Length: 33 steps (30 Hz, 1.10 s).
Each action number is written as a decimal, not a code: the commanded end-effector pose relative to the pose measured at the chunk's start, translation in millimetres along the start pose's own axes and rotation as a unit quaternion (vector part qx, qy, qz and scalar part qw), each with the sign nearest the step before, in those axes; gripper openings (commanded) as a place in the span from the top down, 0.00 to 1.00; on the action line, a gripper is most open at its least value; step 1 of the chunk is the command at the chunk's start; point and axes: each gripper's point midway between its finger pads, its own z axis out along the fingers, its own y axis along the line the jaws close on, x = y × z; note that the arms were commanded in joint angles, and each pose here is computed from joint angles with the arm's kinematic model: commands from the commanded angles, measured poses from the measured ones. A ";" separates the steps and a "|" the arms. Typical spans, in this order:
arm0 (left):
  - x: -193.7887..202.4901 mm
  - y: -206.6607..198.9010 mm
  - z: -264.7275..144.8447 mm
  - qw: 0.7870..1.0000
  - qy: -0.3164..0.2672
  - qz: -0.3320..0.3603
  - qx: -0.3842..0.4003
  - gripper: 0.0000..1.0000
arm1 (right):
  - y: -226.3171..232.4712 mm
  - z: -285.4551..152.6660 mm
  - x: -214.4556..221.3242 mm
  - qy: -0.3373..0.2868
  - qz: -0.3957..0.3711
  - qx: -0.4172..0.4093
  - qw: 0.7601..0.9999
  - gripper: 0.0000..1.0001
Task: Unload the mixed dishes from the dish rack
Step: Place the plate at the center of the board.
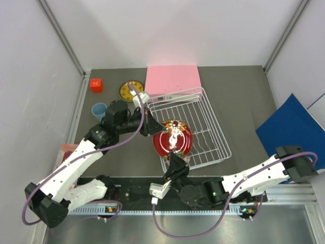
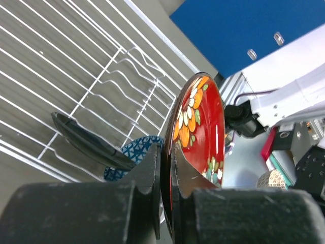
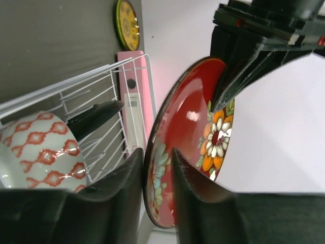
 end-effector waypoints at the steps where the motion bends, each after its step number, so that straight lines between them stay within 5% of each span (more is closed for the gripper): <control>1: -12.0 -6.5 -6.2 0.999 -0.033 0.020 -0.005 1.00 | -25.0 -1.4 0.4 0.021 0.056 0.042 0.997 0.45; 5: -31.9 -0.8 -13.4 0.996 -0.074 0.015 -0.041 1.00 | -33.6 -3.9 6.4 0.042 0.079 0.058 0.994 0.20; 6: -36.4 0.9 -16.1 0.995 -0.084 0.013 -0.049 1.00 | -38.5 -5.3 7.1 0.046 0.090 0.065 0.993 0.01; 13: -87.5 49.7 -65.4 0.958 -0.218 -0.057 -0.180 1.00 | -101.4 -30.3 39.2 0.094 0.268 0.143 0.948 0.00; 18: -89.9 116.1 -103.0 0.899 -0.267 -0.126 -0.324 1.00 | -149.7 -49.9 72.1 0.098 0.485 0.203 0.845 0.00; 21: -73.5 148.4 -96.4 0.885 -0.239 -0.157 -0.368 1.00 | -164.2 -55.9 88.4 0.083 0.571 0.227 0.785 0.00; 27: -44.4 193.3 -84.8 0.865 -0.206 -0.191 -0.417 1.00 | -171.3 -52.8 86.1 0.050 0.610 0.232 0.756 0.00; 33: -41.0 212.3 -92.0 0.844 -0.209 -0.187 -0.456 1.00 | -162.8 -50.4 89.5 0.041 0.615 0.229 0.753 0.00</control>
